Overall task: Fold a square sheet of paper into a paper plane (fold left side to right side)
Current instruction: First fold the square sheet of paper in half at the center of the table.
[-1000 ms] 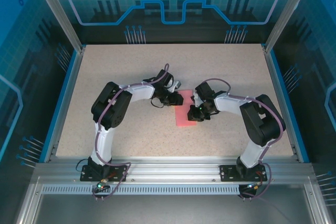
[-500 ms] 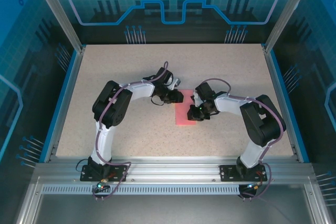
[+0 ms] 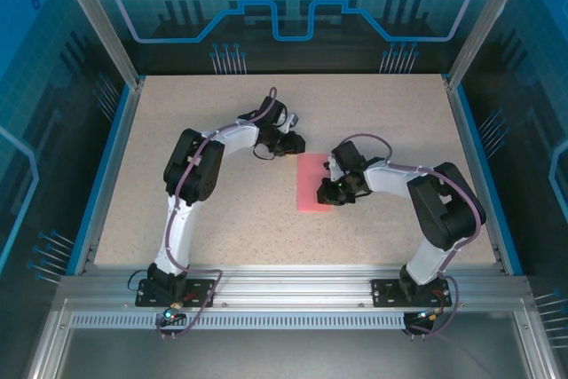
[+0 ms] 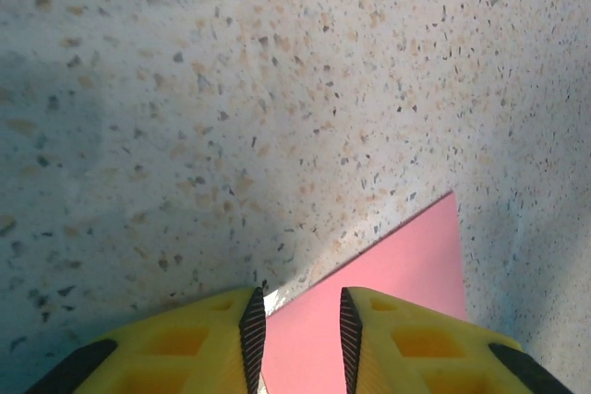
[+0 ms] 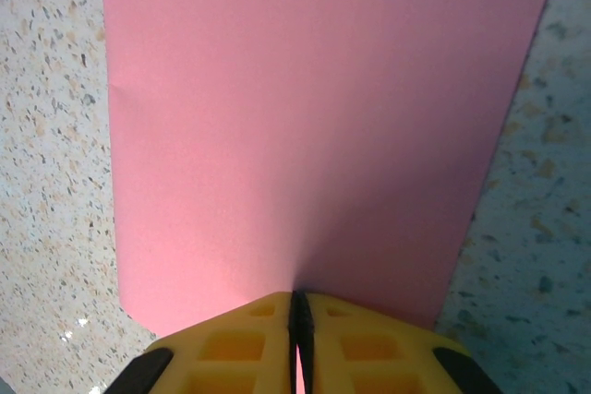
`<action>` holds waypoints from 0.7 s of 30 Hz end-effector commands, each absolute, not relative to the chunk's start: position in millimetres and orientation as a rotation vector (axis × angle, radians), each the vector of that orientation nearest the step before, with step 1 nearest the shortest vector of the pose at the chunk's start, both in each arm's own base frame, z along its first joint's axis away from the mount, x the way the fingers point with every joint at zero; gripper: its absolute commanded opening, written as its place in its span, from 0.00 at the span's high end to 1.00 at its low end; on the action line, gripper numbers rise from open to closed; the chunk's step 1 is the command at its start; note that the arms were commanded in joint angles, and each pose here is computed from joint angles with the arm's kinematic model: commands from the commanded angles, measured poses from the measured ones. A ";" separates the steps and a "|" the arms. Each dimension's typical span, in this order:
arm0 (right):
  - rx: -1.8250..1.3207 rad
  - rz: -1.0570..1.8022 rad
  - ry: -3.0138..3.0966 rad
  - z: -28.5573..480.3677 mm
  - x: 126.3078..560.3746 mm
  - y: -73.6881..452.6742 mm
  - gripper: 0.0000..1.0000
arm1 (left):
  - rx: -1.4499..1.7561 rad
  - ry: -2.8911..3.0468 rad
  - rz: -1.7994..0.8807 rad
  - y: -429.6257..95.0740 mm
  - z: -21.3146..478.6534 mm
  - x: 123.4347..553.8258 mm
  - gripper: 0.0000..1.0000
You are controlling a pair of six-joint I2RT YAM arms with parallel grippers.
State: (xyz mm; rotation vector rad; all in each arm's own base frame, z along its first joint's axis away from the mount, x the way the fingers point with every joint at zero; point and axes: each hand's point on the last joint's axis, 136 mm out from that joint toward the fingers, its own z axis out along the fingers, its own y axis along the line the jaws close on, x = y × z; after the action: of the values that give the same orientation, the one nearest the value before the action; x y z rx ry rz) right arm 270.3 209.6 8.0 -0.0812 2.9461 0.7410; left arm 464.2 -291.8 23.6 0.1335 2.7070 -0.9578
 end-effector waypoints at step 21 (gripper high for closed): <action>-0.006 0.957 2.755 43.6 295.7 238.0 0.72 | 0.034 2.622 -0.961 -249.5 101.1 443.6 0.60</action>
State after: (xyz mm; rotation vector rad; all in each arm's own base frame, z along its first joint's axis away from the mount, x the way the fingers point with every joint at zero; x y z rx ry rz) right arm 285.4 233.5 25.3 0.0025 2.8331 0.9493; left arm 468.2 -244.3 93.1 0.0545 2.5972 -0.8679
